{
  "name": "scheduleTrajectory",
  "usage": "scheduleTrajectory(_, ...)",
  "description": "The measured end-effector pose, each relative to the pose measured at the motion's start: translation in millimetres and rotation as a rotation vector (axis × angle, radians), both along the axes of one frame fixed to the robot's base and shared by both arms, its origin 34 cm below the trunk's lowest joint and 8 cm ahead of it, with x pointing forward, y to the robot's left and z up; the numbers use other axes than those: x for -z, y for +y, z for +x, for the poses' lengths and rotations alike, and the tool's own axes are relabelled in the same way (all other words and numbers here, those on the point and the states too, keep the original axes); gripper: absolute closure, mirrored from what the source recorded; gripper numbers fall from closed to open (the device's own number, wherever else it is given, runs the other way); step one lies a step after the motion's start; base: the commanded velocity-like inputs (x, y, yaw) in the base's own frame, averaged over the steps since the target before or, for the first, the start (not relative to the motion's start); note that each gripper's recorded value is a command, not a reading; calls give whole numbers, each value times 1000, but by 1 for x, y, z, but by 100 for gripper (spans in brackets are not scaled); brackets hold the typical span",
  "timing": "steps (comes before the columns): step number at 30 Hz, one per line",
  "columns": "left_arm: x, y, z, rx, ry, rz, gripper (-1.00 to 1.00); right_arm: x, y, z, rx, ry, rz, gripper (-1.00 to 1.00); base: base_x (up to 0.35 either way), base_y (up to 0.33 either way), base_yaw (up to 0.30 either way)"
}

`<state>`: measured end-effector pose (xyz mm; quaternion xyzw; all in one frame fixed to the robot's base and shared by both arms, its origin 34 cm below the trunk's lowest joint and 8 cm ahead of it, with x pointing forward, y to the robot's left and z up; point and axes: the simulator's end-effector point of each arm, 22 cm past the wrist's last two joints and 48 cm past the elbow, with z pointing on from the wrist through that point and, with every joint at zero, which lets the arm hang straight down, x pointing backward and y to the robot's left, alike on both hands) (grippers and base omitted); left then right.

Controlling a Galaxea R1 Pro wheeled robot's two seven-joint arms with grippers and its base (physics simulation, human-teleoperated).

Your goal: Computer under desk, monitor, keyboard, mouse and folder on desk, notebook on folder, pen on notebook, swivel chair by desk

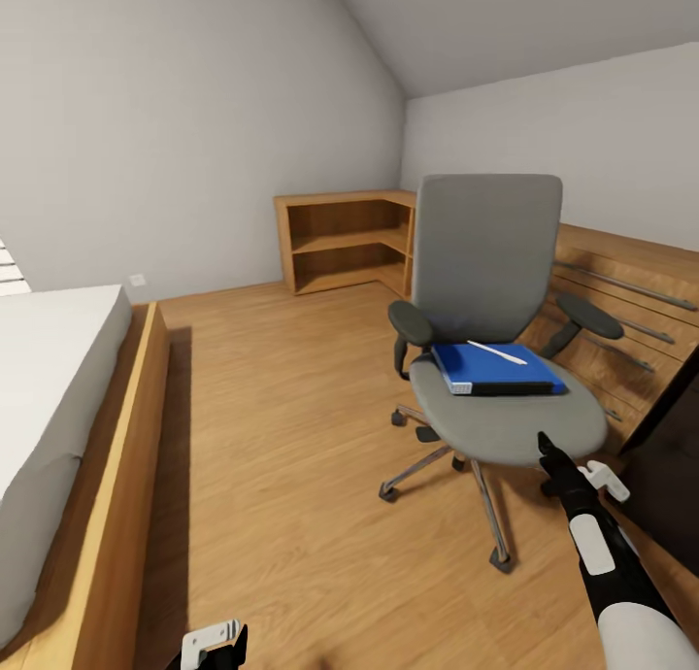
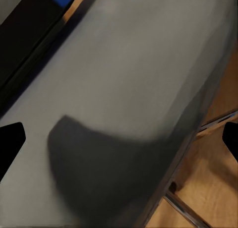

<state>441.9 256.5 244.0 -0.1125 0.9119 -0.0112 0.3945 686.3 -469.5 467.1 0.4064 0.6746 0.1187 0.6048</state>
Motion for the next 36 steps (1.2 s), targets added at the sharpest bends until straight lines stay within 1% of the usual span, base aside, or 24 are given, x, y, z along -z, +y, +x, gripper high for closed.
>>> scheduleTrajectory(6, 1, 0, -1, -2, 3, -1, -100, 0, -1, 0, 2, 0, -1, -100, 33, -18, 54)
scheduleTrajectory(22, 6, 1, -5, -3, 17, -1, -100, 1, -3, 1, 4, 0, -10, -100, 3, -1, 173)
scheduleTrajectory(36, 6, 0, -5, -2, 16, -1, -100, 0, -3, 2, 1, -2, -13, -100, 167, -90, 10)
